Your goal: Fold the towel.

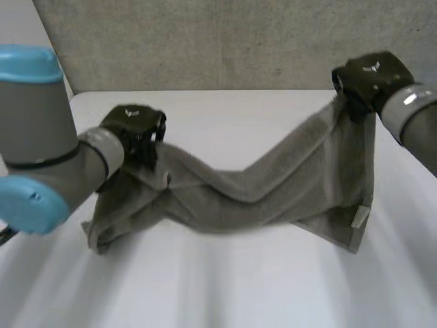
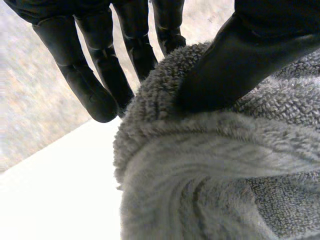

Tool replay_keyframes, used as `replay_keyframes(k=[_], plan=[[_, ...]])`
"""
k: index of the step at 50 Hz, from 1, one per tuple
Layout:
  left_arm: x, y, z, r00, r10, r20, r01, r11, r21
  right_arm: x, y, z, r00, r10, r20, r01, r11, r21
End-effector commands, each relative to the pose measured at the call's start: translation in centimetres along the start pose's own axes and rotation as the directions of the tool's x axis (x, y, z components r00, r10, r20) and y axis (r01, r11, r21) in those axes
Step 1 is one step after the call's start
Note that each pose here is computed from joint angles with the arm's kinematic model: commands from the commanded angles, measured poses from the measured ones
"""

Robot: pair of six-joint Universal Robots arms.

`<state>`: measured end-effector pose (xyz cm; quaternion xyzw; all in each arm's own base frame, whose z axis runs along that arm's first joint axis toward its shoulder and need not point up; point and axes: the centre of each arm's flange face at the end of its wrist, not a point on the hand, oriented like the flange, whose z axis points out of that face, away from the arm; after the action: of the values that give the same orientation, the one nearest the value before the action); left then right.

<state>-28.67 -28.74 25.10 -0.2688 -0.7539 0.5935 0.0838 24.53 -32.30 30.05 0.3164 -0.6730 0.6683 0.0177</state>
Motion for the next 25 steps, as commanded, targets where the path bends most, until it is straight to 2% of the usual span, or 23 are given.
replay_keyframes(k=[1, 2, 4, 7, 9, 10, 11, 12, 13, 14, 16, 17, 19, 20, 22, 25], plan=[[-4.4, -11.6, 0.5, 0.987, -0.042, 0.157, -0.052, 0.834, 0.550, 4.4, -8.4, 2.9, 0.941, 0.056, -0.334, 0.098, 0.898, 0.428], [-4.4, -11.6, 0.5, 0.987, -0.042, 0.157, -0.052, 0.833, 0.551, 4.5, -8.4, 2.9, 0.941, 0.057, -0.335, 0.099, 0.898, 0.429], [-4.8, -14.2, -1.2, 0.981, -0.064, 0.185, -0.083, 0.719, 0.690, 5.3, -9.8, 2.3, 0.912, 0.094, -0.399, 0.131, 0.856, 0.500], [-4.7, -14.4, -1.5, 0.981, -0.066, 0.184, -0.086, 0.699, 0.710, 5.0, -9.6, 2.2, 0.916, 0.090, -0.390, 0.123, 0.864, 0.489], [-4.4, -12.6, -1.3, 0.983, -0.059, 0.174, -0.071, 0.751, 0.656, 4.3, -9.1, 2.1, 0.926, 0.077, -0.369, 0.110, 0.881, 0.460], [-4.2, -11.1, -1.0, 0.985, -0.053, 0.164, -0.057, 0.796, 0.603, 3.5, -7.8, 2.1, 0.941, 0.055, -0.333, 0.088, 0.913, 0.398], [-4.2, -11.1, -1.0, 0.985, -0.053, 0.164, -0.057, 0.796, 0.602, 2.5, -6.1, 2.0, 0.959, 0.026, -0.283, 0.068, 0.946, 0.317], [-3.9, -9.1, -0.6, 0.988, -0.049, 0.148, -0.037, 0.850, 0.526, 1.6, -4.4, 1.9, 0.974, 0.003, -0.226, 0.052, 0.970, 0.236], [-3.5, -7.3, -0.4, 0.990, -0.047, 0.130, -0.016, 0.895, 0.446, 1.6, -4.4, 1.9, 0.974, 0.003, -0.225, 0.052, 0.971, 0.235], [-3.5, -7.3, -0.4, 0.990, -0.047, 0.130, -0.016, 0.895, 0.445, 1.6, -4.4, 1.9, 0.974, 0.003, -0.225, 0.052, 0.971, 0.235], [-2.4, -2.4, 0.5, 0.995, -0.055, 0.085, 0.034, 0.971, 0.238, -1.1, -0.1, 1.3, 0.997, -0.019, -0.071, 0.022, 0.999, 0.041], [-2.4, -2.3, 0.5, 0.995, -0.055, 0.085, 0.034, 0.971, 0.237, -1.1, -0.1, 1.3, 0.997, -0.019, -0.070, 0.022, 0.999, 0.040], [-1.3, 2.1, 0.4, 0.997, -0.056, 0.043, 0.054, 0.997, 0.049, -2.9, 2.8, 0.4, 1.000, -0.013, 0.014, 0.014, 0.997, -0.078], [-1.3, 2.1, 0.4, 0.998, -0.056, 0.043, 0.054, 0.997, 0.048, -2.9, 2.8, 0.4, 1.000, -0.013, 0.014, 0.014, 0.997, -0.078], [-0.7, 4.9, -0.3, 0.998, -0.059, 0.027, 0.060, 0.996, -0.064, -3.3, 4.0, -0.1, 0.999, -0.008, 0.031, 0.011, 0.993, -0.119], [-0.4, 6.0, -0.7, 0.998, -0.055, 0.019, 0.057, 0.993, -0.100, -3.9, 5.4, -1.2, 0.999, -0.002, 0.053, 0.011, 0.985, -0.171]])
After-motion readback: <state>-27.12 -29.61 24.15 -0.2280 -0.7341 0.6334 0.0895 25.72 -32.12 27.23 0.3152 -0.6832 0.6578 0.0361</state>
